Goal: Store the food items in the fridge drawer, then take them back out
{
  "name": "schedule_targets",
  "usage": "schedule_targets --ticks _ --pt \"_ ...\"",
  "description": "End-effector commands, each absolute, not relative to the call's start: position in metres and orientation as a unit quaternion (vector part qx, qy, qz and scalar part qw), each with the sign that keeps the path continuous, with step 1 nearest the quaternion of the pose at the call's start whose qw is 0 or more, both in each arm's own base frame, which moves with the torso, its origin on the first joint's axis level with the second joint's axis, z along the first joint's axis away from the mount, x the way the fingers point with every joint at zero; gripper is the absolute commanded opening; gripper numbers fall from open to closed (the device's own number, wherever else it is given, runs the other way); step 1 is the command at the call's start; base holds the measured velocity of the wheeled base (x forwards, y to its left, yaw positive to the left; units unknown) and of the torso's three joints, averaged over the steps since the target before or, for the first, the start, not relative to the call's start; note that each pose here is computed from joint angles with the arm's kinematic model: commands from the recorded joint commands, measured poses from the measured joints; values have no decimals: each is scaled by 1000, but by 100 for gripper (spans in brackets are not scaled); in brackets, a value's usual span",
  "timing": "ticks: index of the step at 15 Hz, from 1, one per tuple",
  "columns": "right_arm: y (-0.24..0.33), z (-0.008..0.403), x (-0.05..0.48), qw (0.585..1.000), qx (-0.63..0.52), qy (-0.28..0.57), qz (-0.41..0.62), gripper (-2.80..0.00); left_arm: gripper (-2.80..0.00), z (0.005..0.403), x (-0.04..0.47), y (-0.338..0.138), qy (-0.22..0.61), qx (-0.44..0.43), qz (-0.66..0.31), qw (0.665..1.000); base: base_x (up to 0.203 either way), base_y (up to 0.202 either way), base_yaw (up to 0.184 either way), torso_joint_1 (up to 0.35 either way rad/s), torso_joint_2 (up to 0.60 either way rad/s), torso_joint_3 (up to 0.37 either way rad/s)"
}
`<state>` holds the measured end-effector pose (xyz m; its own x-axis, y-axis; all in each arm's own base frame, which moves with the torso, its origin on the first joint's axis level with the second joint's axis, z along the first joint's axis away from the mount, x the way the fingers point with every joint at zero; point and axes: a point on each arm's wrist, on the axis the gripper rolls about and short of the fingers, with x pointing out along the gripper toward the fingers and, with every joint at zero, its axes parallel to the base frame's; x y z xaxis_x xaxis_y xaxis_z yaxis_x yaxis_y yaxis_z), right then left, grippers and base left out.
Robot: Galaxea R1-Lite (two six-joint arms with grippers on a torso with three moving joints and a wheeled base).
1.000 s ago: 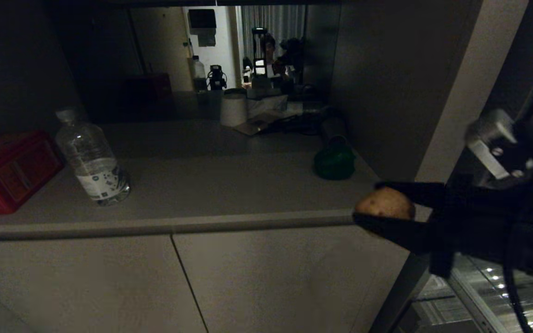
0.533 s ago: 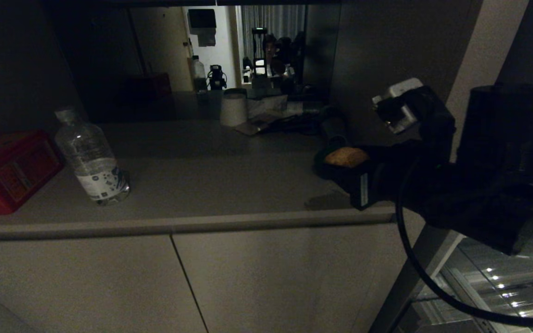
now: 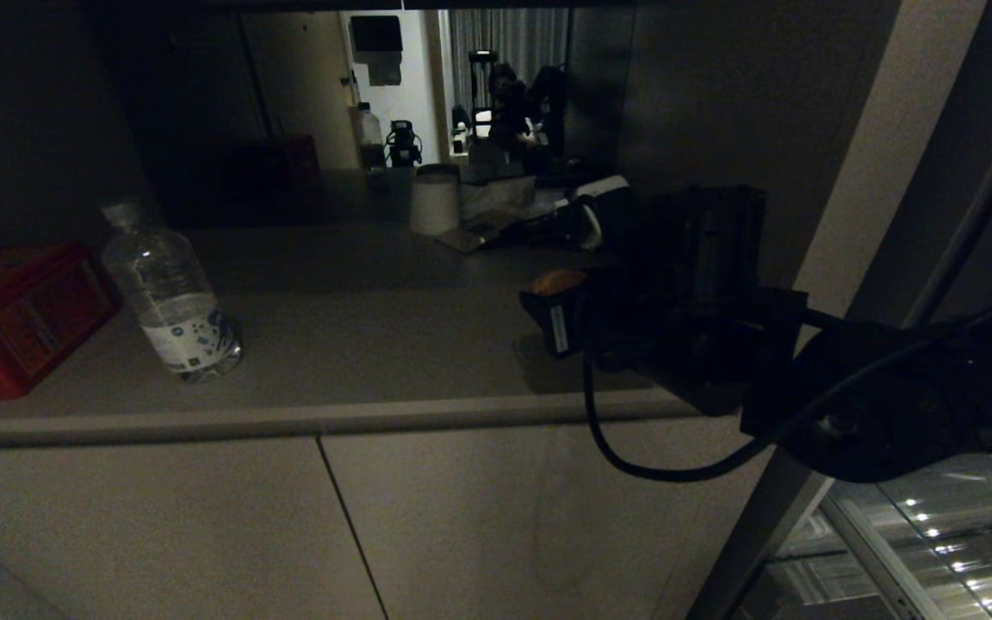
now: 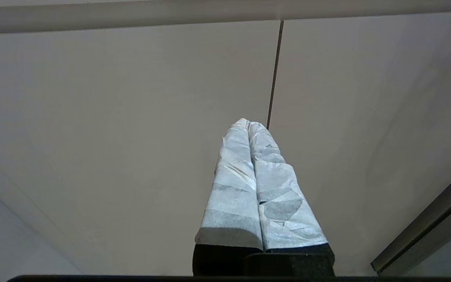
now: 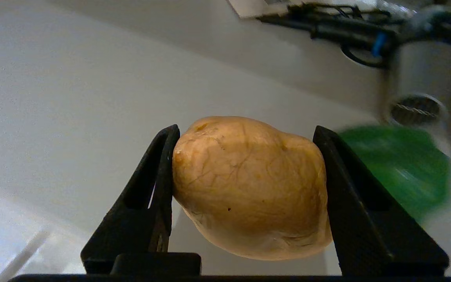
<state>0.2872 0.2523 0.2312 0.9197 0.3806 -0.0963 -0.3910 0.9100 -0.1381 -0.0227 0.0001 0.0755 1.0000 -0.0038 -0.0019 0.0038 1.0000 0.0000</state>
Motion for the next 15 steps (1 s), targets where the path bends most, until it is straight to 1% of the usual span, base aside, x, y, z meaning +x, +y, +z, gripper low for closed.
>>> schedule_targets --ticks 1,13,14,15 --pt "265 217 300 976 -82 42 198 -280 -280 76 -23 0 1 0 -2 1000 0 0 0 0 0 0" --pt "288 203 330 981 -79 36 173 -280 -280 76 -23 0 1 0 -2 1000 0 0 0 0 0 0" --pt "288 204 331 981 -79 36 172 -217 -280 76 -23 0 2 0 -2 1000 0 0 0 0 0 0" --pt "288 202 332 981 -80 37 172 0 -280 76 -23 0 1 0 -2 1000 0 0 0 0 0 0"
